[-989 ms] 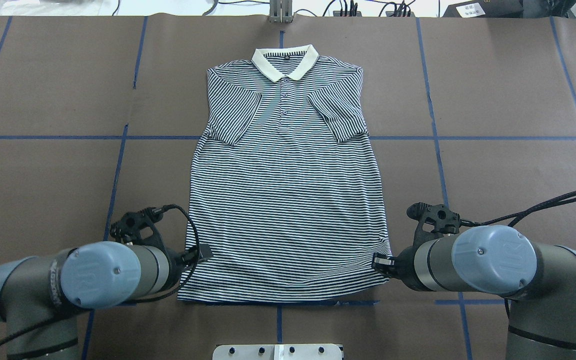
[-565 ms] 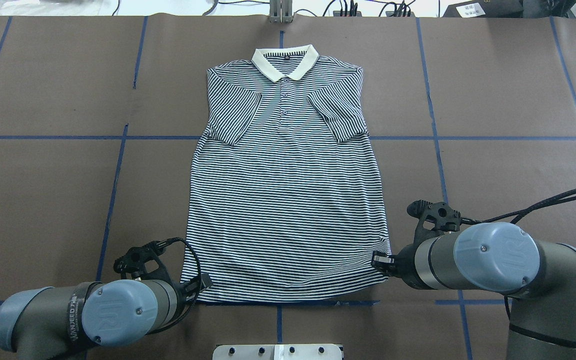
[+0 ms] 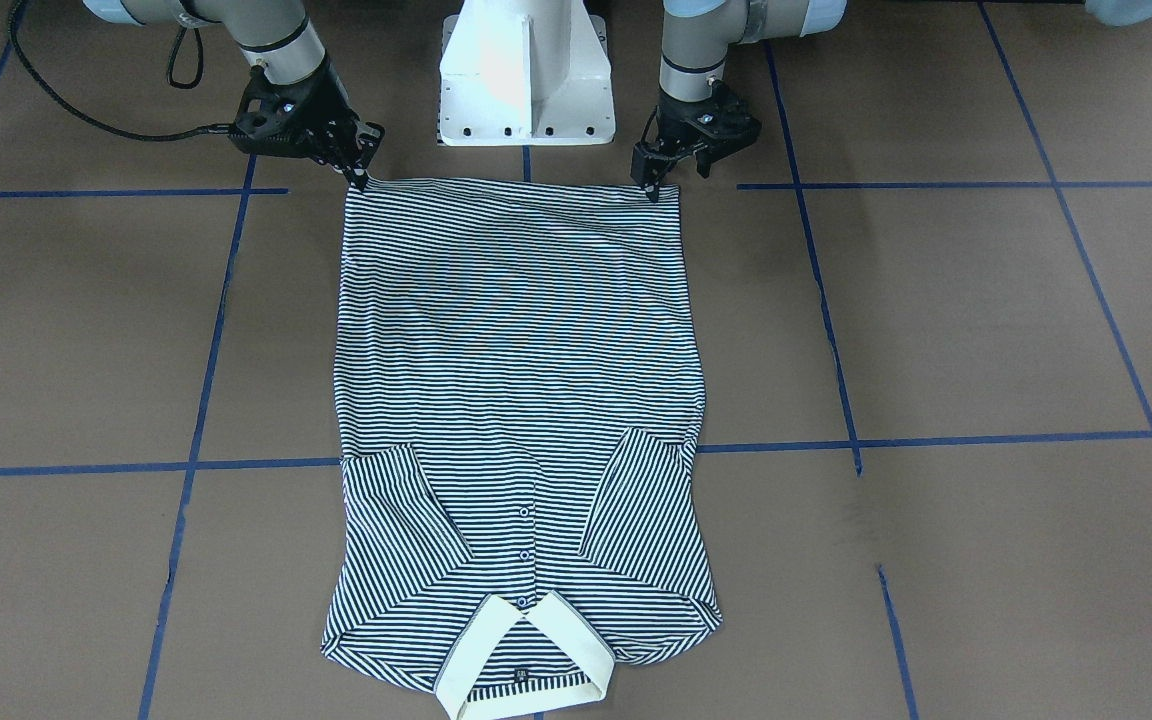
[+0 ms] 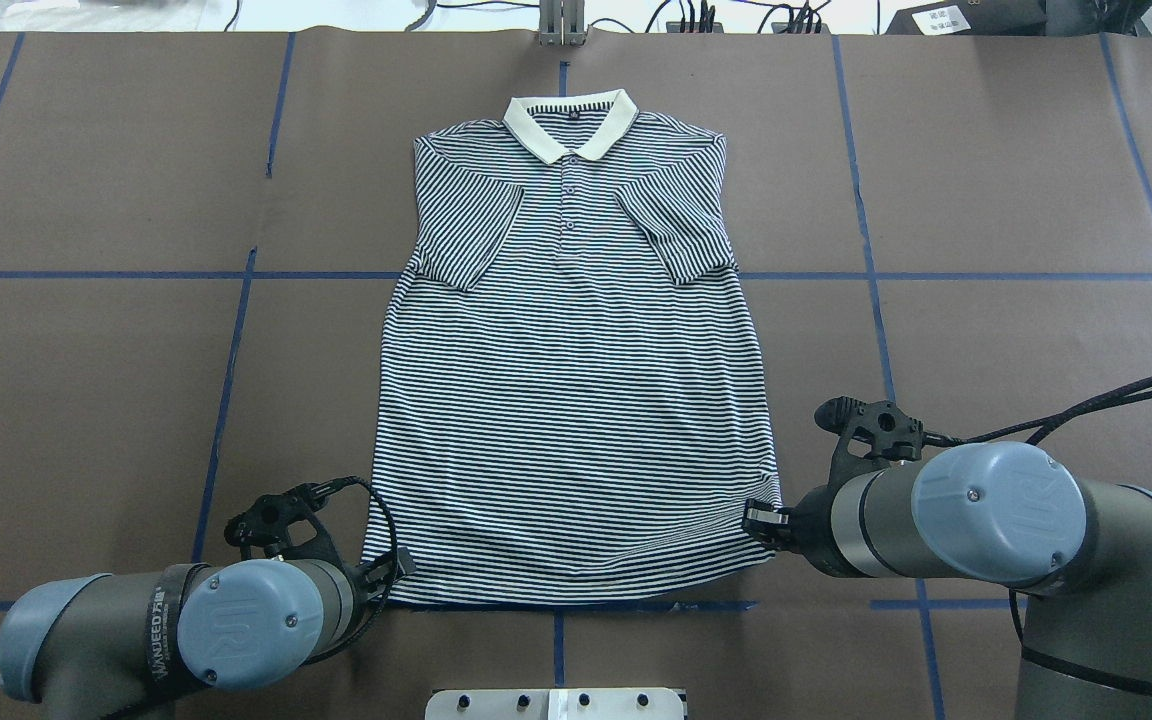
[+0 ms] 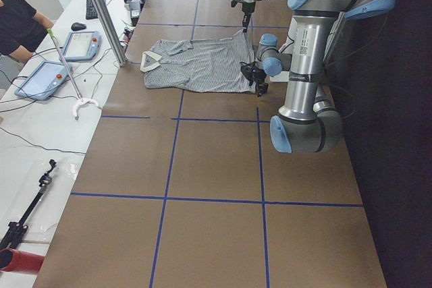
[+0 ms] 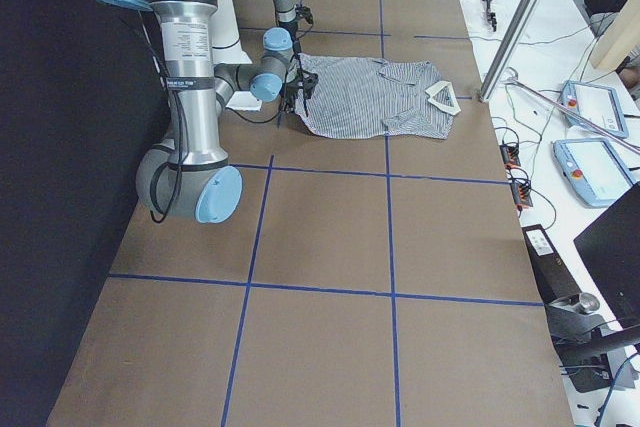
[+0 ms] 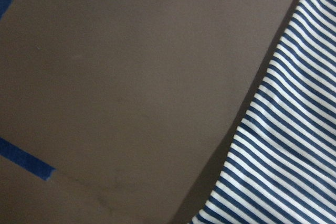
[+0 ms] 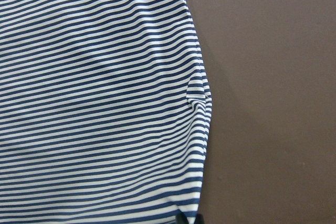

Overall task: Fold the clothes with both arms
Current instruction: 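Grasp the hem corners with both grippers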

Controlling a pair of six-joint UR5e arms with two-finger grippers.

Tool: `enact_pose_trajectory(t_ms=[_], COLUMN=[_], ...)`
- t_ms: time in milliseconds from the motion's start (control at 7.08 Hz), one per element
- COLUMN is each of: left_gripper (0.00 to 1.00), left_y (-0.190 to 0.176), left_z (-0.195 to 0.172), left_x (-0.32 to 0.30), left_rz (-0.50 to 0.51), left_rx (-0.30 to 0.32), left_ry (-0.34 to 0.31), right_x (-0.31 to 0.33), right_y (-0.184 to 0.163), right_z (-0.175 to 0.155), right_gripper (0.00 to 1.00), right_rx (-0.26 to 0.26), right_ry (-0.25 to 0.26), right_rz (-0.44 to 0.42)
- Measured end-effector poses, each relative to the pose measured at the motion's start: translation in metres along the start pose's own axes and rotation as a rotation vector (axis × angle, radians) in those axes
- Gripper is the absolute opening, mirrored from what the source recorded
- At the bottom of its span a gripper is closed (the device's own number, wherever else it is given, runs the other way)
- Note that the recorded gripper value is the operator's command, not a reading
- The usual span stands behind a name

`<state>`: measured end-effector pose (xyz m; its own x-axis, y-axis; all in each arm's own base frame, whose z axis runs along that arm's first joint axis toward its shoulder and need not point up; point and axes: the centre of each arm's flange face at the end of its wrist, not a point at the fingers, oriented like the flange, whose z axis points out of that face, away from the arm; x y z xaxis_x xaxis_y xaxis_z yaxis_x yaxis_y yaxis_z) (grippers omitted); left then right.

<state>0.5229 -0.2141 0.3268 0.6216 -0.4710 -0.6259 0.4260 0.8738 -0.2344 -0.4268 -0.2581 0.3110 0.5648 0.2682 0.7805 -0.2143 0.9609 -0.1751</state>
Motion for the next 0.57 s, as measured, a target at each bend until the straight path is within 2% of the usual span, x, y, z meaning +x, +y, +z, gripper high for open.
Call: enact_pose_trajectory(t_ms=[565], left_gripper=[0.82], left_y=[0.0041], left_z=[0.0007], left_x=[0.0079], left_rz=[0.007], left_rx=[0.017], left_ry=[0.009], right_x=[0.0016], right_y=[-0.0010], right_z=[0.0003], right_gripper=[0.00], right_rx=[0.002], right_ry=[0.003], right_rz=[0.002])
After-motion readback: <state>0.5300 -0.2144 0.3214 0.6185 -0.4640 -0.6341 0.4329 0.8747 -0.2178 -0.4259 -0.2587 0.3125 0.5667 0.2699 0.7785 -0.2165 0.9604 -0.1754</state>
